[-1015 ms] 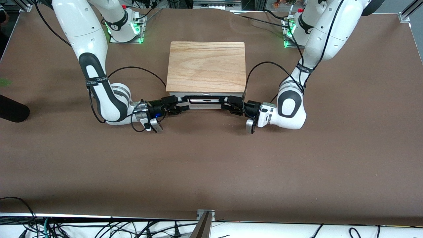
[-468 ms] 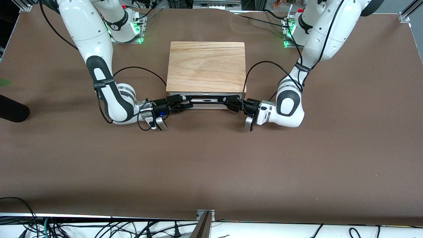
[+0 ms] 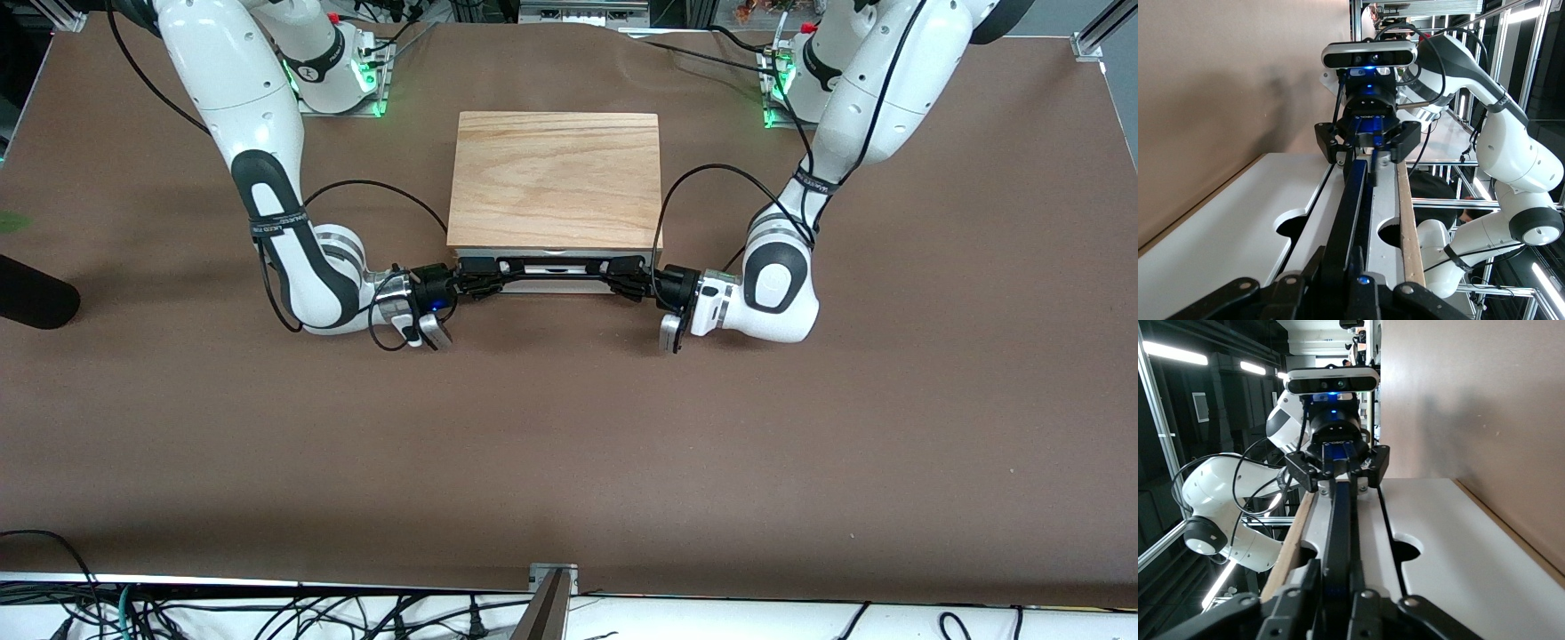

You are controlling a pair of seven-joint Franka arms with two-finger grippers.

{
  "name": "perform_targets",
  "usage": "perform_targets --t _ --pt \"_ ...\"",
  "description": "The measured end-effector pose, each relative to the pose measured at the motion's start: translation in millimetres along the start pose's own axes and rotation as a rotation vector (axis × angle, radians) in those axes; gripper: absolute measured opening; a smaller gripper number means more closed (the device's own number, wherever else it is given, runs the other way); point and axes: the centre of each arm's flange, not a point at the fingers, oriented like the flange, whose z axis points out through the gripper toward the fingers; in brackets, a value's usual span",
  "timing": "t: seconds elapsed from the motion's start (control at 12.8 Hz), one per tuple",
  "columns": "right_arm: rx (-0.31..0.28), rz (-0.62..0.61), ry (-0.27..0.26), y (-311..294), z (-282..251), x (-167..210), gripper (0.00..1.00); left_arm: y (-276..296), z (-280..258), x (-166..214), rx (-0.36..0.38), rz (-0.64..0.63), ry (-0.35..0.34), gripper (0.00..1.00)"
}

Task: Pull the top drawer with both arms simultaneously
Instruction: 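Pull the handle outward with both grippers, sliding the white drawer open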

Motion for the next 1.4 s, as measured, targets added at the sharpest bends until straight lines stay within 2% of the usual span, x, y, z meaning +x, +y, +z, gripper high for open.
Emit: perform_targets --t 0.62,1.09,1.4 --pt "-0.003 -0.024 0.013 -1 -3 6 0.18 1 -1 8 0.001 -0.020 0.007 0.17" --pt "0.003 -0.025 0.062 -4 -19 56 0.18 2 -15 60 -0.008 -0.061 0.052 0.17" --pt "-0.030 -0.026 0.113 -11 -33 98 0.18 1 -25 104 -0.014 -0.058 0.099 0.14"
